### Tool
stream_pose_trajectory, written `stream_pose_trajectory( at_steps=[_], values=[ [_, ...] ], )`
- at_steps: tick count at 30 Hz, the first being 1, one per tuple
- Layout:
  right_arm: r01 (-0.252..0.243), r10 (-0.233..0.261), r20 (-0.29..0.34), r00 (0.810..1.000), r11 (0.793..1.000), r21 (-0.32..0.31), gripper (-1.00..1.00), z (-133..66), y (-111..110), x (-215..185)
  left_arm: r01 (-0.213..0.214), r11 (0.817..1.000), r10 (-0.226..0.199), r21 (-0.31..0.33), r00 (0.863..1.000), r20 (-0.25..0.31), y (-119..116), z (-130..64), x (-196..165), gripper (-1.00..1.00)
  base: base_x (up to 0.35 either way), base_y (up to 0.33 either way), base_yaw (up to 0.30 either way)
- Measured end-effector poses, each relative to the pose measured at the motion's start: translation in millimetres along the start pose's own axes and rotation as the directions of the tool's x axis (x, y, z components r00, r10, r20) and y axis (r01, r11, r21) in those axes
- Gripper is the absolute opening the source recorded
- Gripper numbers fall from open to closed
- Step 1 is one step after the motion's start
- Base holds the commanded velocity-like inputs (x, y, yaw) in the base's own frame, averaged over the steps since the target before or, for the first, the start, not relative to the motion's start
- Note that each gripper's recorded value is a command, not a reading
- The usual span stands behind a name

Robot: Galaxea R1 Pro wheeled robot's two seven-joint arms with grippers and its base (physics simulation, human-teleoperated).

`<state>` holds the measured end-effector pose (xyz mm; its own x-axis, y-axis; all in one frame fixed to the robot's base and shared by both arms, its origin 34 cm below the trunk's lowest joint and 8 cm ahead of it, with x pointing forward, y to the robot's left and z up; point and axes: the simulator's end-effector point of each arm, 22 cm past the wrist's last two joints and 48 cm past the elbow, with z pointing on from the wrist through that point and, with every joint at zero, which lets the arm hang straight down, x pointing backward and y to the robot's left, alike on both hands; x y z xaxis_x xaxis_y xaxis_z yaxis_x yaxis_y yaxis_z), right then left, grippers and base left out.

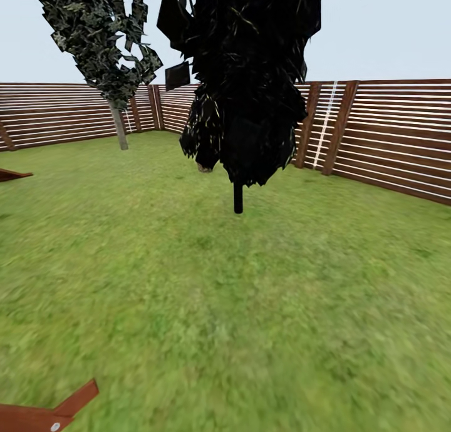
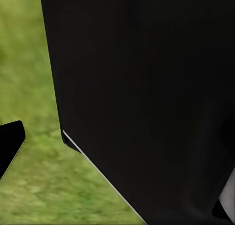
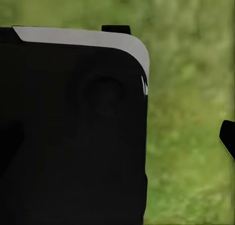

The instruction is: Take the three Easter eggs out of the wicker basket on the lawn in the garden, then place them on the lawn next to a single tree (choose any tree) so that all three eggs are next to the same tree and none are left in the basket.

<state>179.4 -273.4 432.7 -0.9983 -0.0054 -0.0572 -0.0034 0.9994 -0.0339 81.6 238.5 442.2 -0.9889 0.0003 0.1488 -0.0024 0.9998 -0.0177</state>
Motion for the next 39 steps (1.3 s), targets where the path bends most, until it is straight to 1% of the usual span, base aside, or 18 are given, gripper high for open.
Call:
stream_pose_trajectory(
  at_steps=[21,25,39],
  values=[
    [0.005,-0.005,0.0,1.0,1.0,0.002,1.0,0.0,-2.3,0.1,0.0,1.0,0.0,0.0,1.0,-0.001,0.0,0.0,0.3,1.0,0.339,0.0,0.007],
    [0.006,-0.006,0.0,1.0,1.0,0.001,1.0,0.0,-1.9,0.0,0.0,1.0,0.0,0.0,1.0,0.0,0.0,0.0,0.3,1.0,0.339,0.0,0.203],
    [0.006,-0.006,0.0,1.0,1.0,0.0,1.0,0.0,-1.0,-0.3,0.0,1.0,0.0,0.0,1.0,0.0,0.1,0.0,0.2,1.0,0.339,0.0,0.285]
  ],
)
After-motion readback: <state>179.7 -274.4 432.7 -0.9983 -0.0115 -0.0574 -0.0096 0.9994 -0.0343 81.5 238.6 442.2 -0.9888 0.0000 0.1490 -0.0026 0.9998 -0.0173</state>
